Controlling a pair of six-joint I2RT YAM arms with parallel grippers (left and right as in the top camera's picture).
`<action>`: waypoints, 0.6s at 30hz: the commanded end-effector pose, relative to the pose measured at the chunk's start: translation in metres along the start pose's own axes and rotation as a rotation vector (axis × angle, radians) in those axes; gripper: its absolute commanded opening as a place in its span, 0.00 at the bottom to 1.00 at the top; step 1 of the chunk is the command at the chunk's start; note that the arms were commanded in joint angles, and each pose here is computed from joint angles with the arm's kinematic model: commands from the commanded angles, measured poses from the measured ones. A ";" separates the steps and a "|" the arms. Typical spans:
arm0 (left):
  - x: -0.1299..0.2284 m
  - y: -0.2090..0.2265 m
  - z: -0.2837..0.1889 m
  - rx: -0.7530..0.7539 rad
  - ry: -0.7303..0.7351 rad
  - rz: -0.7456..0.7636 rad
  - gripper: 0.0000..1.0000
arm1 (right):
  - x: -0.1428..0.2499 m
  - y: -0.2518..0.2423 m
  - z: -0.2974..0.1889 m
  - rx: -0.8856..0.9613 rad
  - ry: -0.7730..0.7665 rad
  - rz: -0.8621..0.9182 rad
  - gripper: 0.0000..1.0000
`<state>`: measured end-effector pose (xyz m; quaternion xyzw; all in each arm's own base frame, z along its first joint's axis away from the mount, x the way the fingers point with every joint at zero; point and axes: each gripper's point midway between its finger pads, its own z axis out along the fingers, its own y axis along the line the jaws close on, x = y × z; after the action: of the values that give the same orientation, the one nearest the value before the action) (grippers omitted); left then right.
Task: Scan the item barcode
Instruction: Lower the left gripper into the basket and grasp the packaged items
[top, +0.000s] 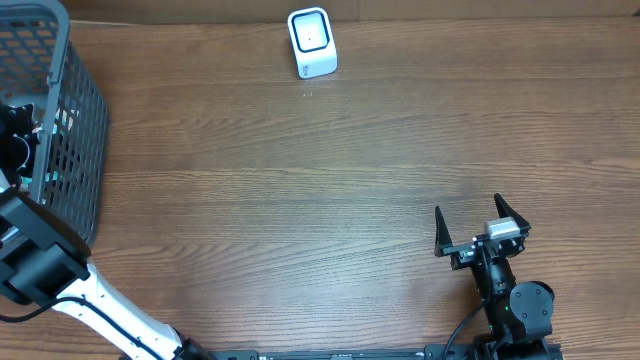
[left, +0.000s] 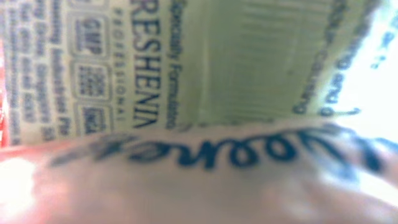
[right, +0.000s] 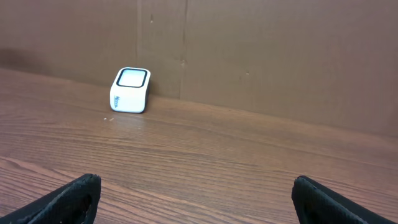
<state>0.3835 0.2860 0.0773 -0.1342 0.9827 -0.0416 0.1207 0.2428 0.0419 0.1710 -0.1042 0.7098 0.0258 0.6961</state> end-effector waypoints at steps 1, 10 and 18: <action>0.000 -0.003 0.011 0.008 0.020 -0.018 0.73 | 0.002 -0.001 0.000 0.005 -0.005 -0.001 1.00; 0.004 0.002 0.016 -0.029 0.039 -0.014 0.59 | 0.002 -0.001 0.000 0.005 -0.005 -0.001 1.00; 0.001 0.003 0.008 -0.041 0.033 -0.010 0.39 | 0.002 -0.001 0.000 0.006 -0.005 -0.001 1.00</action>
<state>0.3853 0.2892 0.0774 -0.1367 0.9829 -0.0283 0.1197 0.2428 0.0419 0.1711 -0.1044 0.7097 0.0257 0.6963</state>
